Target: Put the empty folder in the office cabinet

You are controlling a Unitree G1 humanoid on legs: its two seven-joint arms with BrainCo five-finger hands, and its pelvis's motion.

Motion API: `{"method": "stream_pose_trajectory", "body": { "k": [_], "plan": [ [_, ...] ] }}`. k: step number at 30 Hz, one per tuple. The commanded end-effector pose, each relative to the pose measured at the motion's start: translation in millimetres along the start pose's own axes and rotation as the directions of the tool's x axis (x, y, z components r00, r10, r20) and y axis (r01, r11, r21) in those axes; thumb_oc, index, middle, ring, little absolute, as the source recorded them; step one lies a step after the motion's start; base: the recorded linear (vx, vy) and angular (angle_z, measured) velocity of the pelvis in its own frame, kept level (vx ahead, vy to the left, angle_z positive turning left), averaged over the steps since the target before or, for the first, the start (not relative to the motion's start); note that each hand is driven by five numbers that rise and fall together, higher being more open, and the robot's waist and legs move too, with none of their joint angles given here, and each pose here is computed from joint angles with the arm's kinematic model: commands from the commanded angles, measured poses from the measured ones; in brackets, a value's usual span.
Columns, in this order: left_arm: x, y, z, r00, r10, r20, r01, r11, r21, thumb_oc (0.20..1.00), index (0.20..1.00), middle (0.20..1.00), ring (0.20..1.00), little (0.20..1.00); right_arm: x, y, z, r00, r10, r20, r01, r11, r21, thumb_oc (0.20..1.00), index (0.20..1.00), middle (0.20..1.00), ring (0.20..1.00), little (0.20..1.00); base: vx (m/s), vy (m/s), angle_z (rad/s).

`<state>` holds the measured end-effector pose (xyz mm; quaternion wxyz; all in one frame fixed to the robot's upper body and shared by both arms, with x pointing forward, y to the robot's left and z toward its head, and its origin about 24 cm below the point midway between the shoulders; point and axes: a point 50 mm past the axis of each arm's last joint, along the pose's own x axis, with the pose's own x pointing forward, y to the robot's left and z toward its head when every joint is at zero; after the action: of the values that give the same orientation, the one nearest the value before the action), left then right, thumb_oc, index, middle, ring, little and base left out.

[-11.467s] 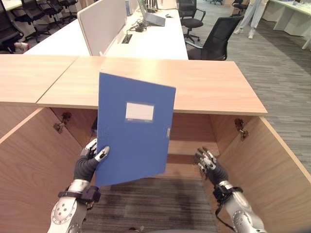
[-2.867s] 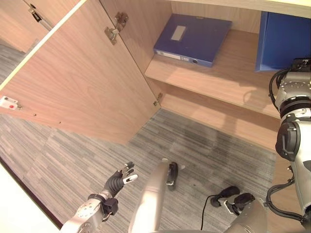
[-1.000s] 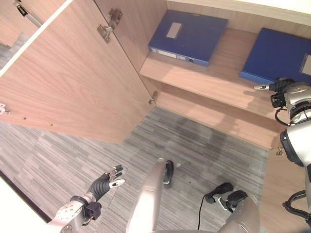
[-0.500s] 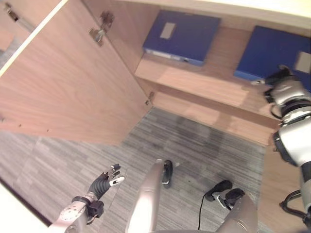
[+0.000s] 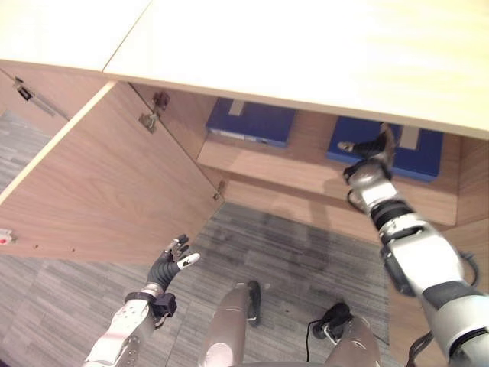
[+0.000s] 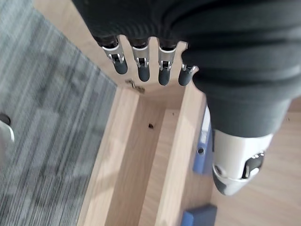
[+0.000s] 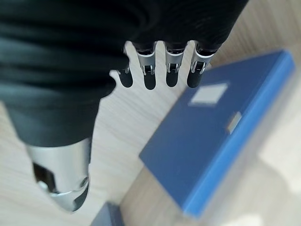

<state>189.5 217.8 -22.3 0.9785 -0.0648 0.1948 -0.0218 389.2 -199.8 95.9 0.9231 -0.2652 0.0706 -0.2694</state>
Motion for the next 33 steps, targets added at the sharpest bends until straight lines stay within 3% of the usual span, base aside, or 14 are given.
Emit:
{"method": "stream_pose_trajectory", "body": {
  "k": [1, 4, 6, 8, 9, 10, 11, 12, 15, 20, 21, 24, 29, 33],
  "plan": [
    [-6, 1, 14, 0.997, 0.000, 0.082, -0.001, 1.000, 0.011, 1.000, 1.000, 1.000, 1.000, 1.000, -8, 7, 16, 0.994, -0.010, 0.107, 0.005, 0.999, 0.051, 1.000, 1.000, 1.000, 1.000, 1.000, 0.07, -0.025, -0.13],
    [-7, 4, 8, 0.997, 0.034, 0.067, -0.034, 0.999, 0.006, 1.000, 1.000, 1.000, 1.000, 1.000, -37, 40, -16, 0.979, 0.195, 0.063, -0.199, 0.978, 0.065, 1.000, 1.000, 1.000, 1.000, 1.000, 0.08, -0.038, -0.20],
    [-7, 18, -25, 0.991, 0.115, -0.074, -0.113, 0.993, 0.026, 1.000, 1.000, 1.000, 1.000, 1.000, -71, 71, -55, 0.913, 0.406, -0.034, -0.403, 0.912, 0.077, 1.000, 1.000, 1.000, 1.000, 1.000, 0.06, -0.057, -0.32],
    [-8, 22, -43, 0.979, 0.146, -0.144, -0.141, 0.989, 0.045, 1.000, 1.000, 1.000, 1.000, 1.000, -83, 77, -72, 0.879, 0.471, -0.074, -0.468, 0.882, 0.061, 1.000, 1.000, 1.000, 1.000, 1.000, 0.05, -0.037, -0.47],
    [-11, 27, -65, 0.955, 0.178, -0.236, -0.167, 0.984, 0.064, 1.000, 1.000, 1.000, 1.000, 1.000, -96, 82, -93, 0.842, 0.522, -0.138, -0.516, 0.853, 0.074, 1.000, 1.000, 1.000, 1.000, 1.000, 0.09, -0.114, -0.58],
    [-24, 33, -113, 0.862, 0.241, -0.447, -0.219, 0.971, 0.101, 1.000, 1.000, 1.000, 1.000, 1.000, -117, 85, -126, 0.771, 0.587, -0.248, -0.572, 0.809, 0.136, 1.000, 1.000, 1.000, 1.000, 1.000, 0.08, -0.169, -0.41],
    [-33, 34, -136, 0.792, 0.276, -0.545, -0.250, 0.960, 0.123, 1.000, 1.000, 1.000, 1.000, 1.000, -127, 86, -139, 0.738, 0.612, -0.285, -0.602, 0.787, 0.132, 1.000, 1.000, 1.000, 1.000, 1.000, 0.06, -0.164, -0.41],
    [-32, 33, -137, 0.793, 0.274, -0.544, -0.249, 0.961, 0.121, 1.000, 1.000, 1.000, 1.000, 1.000, -127, 86, -139, 0.738, 0.612, -0.284, -0.603, 0.787, 0.130, 1.000, 1.000, 1.000, 1.000, 1.000, 0.03, -0.140, -0.27],
    [-63, 31, -180, 0.577, 0.342, -0.742, -0.278, 0.936, 0.215, 1.000, 1.000, 1.000, 1.000, 1.000, -154, 80, -184, 0.633, 0.628, -0.452, -0.603, 0.766, 0.220, 1.000, 1.000, 1.000, 1.000, 1.000, 0.04, -0.173, -0.20],
    [-92, 27, -199, 0.452, 0.329, -0.829, -0.312, 0.929, 0.198, 1.000, 1.000, 1.000, 1.000, 1.000, -186, 57, -237, 0.498, 0.581, -0.644, -0.457, 0.807, 0.374, 1.000, 1.000, 1.000, 1.000, 1.000, 0.08, -0.138, -0.17],
    [-102, 30, -203, 0.425, 0.321, -0.846, -0.428, 0.895, 0.125, 1.000, 1.000, 1.000, 1.000, 1.000, -204, 40, -263, 0.412, 0.551, -0.726, -0.316, 0.833, 0.454, 1.000, 1.000, 1.000, 1.000, 1.000, 0.15, -0.191, -0.20],
    [-115, 33, -207, 0.374, 0.330, -0.867, -0.519, 0.849, 0.099, 1.000, 1.000, 1.000, 1.000, 1.000, -210, 34, -270, 0.382, 0.544, -0.748, -0.215, 0.839, 0.500, 1.000, 1.000, 1.000, 1.000, 1.000, 0.07, -0.162, -0.41],
    [-101, 37, -200, 0.417, 0.352, -0.838, -0.482, 0.867, 0.124, 1.000, 1.000, 1.000, 1.000, 1.000, -219, 32, -276, 0.374, 0.551, -0.746, -0.385, 0.824, 0.416, 1.000, 1.000, 1.000, 1.000, 1.000, -0.02, -0.077, -0.76],
    [-70, 25, -188, 0.525, 0.330, -0.785, -0.354, 0.923, 0.151, 1.000, 1.000, 1.000, 1.000, 1.000, -218, 24, -281, 0.377, 0.561, -0.737, -0.446, 0.807, 0.386, 1.000, 1.000, 1.000, 1.000, 1.000, -0.07, 0.106, -0.97]
  ]
}}
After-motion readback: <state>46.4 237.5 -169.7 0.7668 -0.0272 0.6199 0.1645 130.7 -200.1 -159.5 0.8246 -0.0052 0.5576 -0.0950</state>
